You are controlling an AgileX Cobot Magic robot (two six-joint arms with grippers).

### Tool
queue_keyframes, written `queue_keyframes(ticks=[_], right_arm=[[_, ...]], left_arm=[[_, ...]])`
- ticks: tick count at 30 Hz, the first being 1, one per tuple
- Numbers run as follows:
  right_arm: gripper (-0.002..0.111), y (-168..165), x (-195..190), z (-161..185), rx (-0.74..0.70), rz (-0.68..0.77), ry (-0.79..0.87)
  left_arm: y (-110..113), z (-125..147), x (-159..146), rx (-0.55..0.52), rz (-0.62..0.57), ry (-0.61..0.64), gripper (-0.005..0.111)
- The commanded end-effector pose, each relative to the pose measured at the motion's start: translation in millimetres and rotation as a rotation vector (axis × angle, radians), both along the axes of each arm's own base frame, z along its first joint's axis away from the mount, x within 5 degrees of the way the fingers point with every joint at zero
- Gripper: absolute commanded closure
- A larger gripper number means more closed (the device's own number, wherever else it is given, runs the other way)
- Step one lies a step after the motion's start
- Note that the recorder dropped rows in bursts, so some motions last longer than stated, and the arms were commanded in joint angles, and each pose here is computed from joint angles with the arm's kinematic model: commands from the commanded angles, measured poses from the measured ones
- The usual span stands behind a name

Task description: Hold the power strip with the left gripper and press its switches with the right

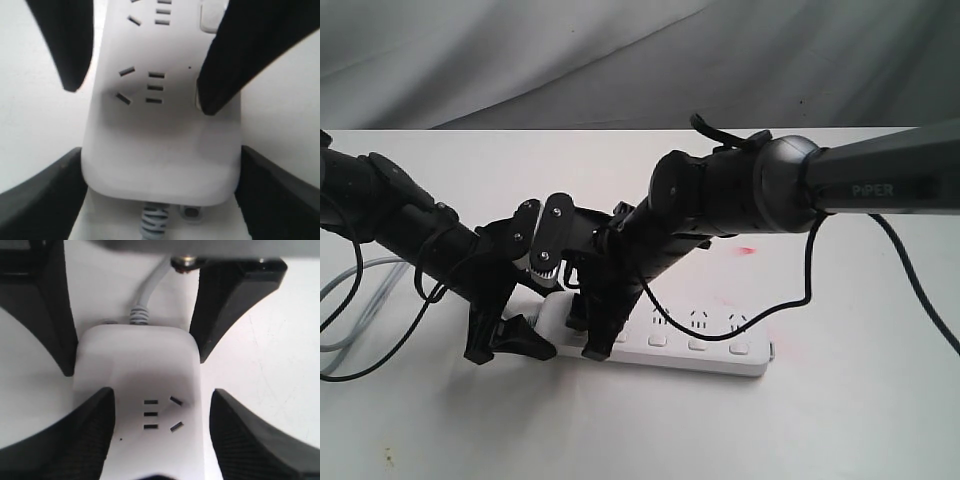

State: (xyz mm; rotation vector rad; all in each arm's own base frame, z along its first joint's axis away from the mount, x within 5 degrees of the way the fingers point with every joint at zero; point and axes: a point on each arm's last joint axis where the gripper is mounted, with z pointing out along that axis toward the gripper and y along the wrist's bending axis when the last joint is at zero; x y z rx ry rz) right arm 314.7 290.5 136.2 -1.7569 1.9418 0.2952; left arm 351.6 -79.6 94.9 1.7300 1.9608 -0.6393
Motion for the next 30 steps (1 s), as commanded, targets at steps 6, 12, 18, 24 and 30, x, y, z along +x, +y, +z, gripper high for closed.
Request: queue_keyframes(ticks=[6,12,18,24,30], right_arm=[[0.055,1.2,0.8,-6.4,-0.013,0.010,-0.002],[0.055,0.1,-0.3,-7.2,-0.034,0.041,-0.006],[0.055,-0.6,-1.8,-11.7,-0.059,0.089,-0.004],[0.055,-1.6,-5.0,-18.0,-0.093,0.141,0.014],[0.055,-2.2,-5.8,-18.4,-0.104,0.162,0.014]], left_arm=[[0.0,-0.9,-0.4,0.025,-0.026,-0.011,0.039],[0.0,-0.9,-0.4,0.025,-0.026,-0.011,0.039],[0.0,-0.9,-0.4,0.025,-0.023,-0.010,0.039],[0.0,-0.9,-0.4,0.025,-0.023,-0.010,0.039],[0.0,-0.9,-0.4,0.025,-0.026,-0.011,0.039]])
